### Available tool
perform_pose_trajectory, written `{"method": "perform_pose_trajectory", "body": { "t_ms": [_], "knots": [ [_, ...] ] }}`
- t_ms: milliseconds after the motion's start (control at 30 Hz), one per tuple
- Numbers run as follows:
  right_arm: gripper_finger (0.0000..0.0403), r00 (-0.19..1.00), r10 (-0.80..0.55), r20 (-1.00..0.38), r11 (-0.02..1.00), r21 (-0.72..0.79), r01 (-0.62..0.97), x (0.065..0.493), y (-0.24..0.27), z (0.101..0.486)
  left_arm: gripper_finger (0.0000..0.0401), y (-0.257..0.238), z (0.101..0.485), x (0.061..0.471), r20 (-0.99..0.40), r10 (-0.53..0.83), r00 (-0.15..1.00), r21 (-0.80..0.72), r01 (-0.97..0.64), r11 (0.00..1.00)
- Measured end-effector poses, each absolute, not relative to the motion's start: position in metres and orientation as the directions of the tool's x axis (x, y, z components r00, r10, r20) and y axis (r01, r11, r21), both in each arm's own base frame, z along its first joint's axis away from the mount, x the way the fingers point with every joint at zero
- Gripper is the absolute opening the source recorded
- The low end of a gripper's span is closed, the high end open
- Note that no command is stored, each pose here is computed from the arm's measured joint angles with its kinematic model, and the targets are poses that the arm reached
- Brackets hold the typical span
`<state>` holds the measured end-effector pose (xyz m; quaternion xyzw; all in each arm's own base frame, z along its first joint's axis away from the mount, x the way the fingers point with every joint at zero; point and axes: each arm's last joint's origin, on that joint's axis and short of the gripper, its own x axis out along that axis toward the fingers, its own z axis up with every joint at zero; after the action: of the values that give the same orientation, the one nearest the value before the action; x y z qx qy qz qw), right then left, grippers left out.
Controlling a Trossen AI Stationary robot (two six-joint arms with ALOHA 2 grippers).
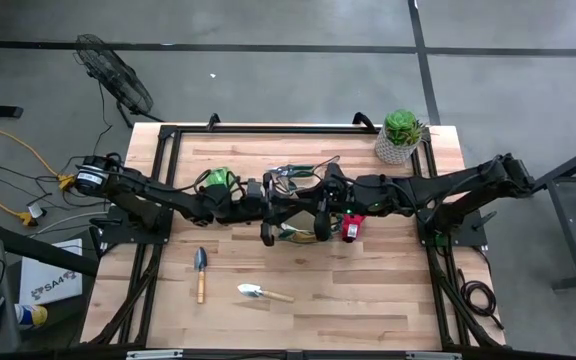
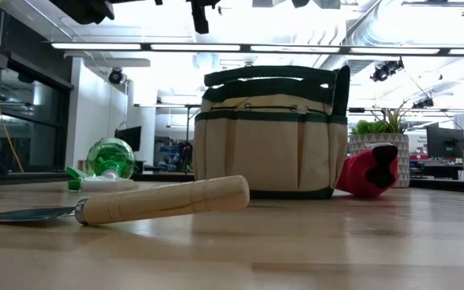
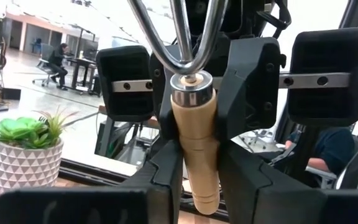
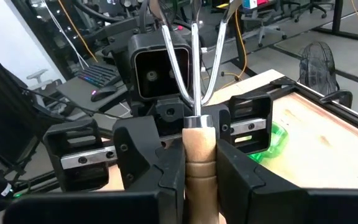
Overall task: Pick & Place Garden tools in Gardening bag
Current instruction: Put the brown hand rake into the gardening bag
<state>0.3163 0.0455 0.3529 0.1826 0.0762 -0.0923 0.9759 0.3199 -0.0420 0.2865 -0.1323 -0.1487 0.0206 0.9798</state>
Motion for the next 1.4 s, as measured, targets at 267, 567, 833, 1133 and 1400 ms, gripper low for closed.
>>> {"method": "perform_pose_trajectory", "body": {
  "t_ms": [267, 567, 833, 1133, 1400],
  "knots": [
    [0.0073, 0.971, -0.148, -0.186, 0.917, 0.343, 0.205, 0.316, 0.046, 0.352, 0.0068, -0.042, 0.286, 0.32, 0.282, 0.072, 0.957, -0.264, 0.005, 0.965],
    [0.0136, 0.971, -0.148, -0.186, 0.927, 0.315, 0.202, 0.315, 0.045, 0.353, 0.0063, -0.043, 0.285, 0.32, 0.272, 0.058, 0.961, -0.252, 0.013, 0.968],
    [0.0138, 0.969, -0.177, -0.172, 0.934, 0.281, 0.221, 0.286, 0.04, 0.374, 0.0063, -0.043, 0.287, 0.32, 0.296, 0.042, 0.954, -0.282, 0.045, 0.958],
    [0.0138, 0.939, -0.216, -0.269, 0.964, 0.092, 0.249, 0.249, 0.066, 0.378, 0.0063, -0.025, 0.299, 0.317, 0.422, -0.035, 0.906, -0.387, 0.215, 0.897],
    [0.0138, 0.906, -0.347, -0.244, 0.926, -0.241, 0.29, 0.244, 0.115, 0.364, 0.0063, -0.022, 0.303, 0.316, 0.479, -0.096, 0.873, -0.389, 0.309, 0.868]
  ]
}}
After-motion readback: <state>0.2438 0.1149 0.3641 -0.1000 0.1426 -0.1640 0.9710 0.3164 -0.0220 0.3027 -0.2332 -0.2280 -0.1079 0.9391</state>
